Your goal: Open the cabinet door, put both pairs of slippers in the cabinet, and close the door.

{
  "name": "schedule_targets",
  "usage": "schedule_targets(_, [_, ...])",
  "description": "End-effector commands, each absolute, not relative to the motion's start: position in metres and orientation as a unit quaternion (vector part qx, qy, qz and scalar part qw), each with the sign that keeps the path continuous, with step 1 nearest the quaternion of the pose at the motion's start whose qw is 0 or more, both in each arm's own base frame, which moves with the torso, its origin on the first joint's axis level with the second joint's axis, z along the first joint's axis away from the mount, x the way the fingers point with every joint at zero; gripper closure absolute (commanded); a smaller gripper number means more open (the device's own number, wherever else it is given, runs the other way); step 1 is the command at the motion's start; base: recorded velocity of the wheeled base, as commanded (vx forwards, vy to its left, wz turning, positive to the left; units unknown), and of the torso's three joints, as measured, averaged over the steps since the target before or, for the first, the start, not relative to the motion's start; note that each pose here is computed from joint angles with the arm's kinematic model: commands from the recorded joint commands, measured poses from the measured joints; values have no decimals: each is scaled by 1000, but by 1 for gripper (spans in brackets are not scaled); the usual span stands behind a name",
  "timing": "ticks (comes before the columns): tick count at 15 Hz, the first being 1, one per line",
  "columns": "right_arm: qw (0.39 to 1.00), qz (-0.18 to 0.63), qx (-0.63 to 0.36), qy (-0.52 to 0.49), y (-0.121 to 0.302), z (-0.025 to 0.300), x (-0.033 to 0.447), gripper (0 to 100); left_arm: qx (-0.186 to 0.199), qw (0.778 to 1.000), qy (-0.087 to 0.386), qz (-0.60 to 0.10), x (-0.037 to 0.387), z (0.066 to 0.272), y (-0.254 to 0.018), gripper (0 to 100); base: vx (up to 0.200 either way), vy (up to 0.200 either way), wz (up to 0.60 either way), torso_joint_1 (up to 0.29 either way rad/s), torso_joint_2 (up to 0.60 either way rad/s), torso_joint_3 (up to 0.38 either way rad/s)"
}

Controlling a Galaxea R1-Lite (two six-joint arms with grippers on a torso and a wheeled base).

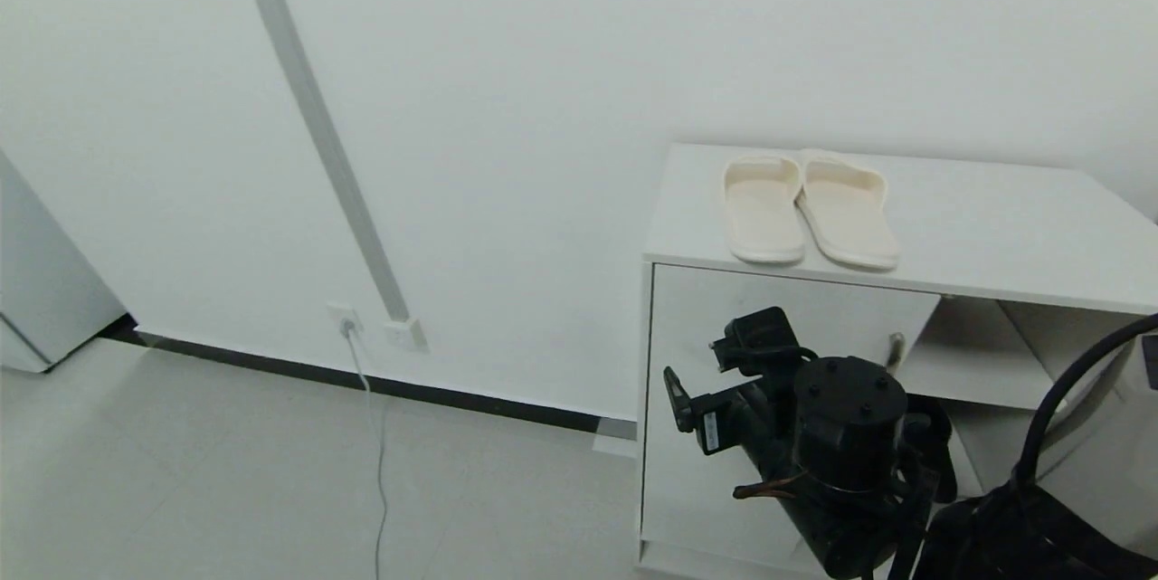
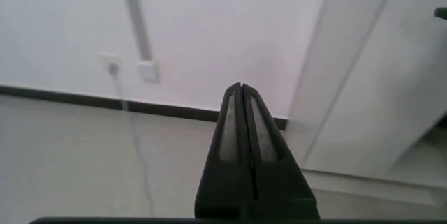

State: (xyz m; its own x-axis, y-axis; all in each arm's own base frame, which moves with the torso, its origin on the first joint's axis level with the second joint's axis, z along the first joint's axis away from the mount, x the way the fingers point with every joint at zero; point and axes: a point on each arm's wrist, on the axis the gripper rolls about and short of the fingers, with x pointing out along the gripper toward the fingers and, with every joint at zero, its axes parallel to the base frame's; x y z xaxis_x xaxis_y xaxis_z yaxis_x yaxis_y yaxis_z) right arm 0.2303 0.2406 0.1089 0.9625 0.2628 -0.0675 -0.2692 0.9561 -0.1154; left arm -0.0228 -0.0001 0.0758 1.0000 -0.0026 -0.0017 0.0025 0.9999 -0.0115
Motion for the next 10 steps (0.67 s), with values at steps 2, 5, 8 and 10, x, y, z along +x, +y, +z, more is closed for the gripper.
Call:
schedule_targets(2, [989,133,-62,25,240,108,231,0,-6,1000,1,-2,-23,76,0,100,0,0,600,217,-525,-308])
schedule_targets(5, [988,135,-63,27,240,107,230,0,-5,1000,1,-2,-23,76,0,100,0,0,0,225,-541,-310])
schedule_targets(8, [988,135,-64,27,239,107,229,0,-6,1000,1,-2,-23,76,0,100,0,0,0,76,-167,-105])
schedule_targets(10, [988,135,-64,27,239,107,229,0,-5,1000,1,-2,-23,76,0,100,0,0,0,11,-28,-13])
